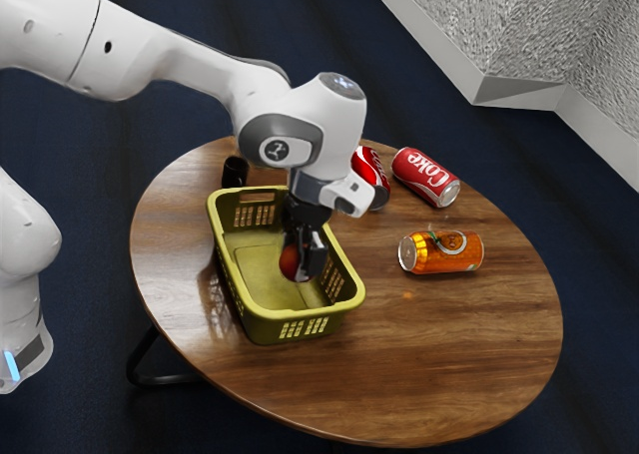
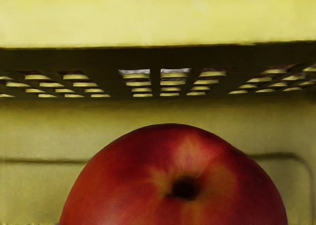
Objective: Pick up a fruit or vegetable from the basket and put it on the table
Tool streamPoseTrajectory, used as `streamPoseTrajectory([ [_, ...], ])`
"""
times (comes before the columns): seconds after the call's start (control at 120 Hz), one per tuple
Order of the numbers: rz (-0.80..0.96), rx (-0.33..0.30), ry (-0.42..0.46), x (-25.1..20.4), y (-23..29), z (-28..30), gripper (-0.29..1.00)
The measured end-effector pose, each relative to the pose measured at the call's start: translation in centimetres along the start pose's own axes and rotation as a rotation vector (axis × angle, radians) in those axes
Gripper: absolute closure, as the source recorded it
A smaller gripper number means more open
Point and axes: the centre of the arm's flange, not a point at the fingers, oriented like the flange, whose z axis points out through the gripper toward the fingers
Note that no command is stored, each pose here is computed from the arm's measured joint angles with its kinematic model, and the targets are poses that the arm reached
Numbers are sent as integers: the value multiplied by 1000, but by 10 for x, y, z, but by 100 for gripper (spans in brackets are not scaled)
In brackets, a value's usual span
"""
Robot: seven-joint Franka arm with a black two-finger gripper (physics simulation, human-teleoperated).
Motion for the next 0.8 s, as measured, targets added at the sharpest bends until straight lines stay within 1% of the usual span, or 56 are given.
streamPoseTrajectory([
  [0.1,18,11,18,5,6,-27,28],
  [0.283,87,38,158,16,33,-128,24],
  [0.35,105,31,207,21,39,-160,24],
  [0.392,115,18,223,27,39,-172,24],
  [0.458,137,-9,226,47,37,-176,24],
  [0.508,158,-16,230,56,40,-174,25],
  [0.608,216,-28,238,63,62,-164,26],
  [0.8,291,-67,230,85,83,-130,26],
])
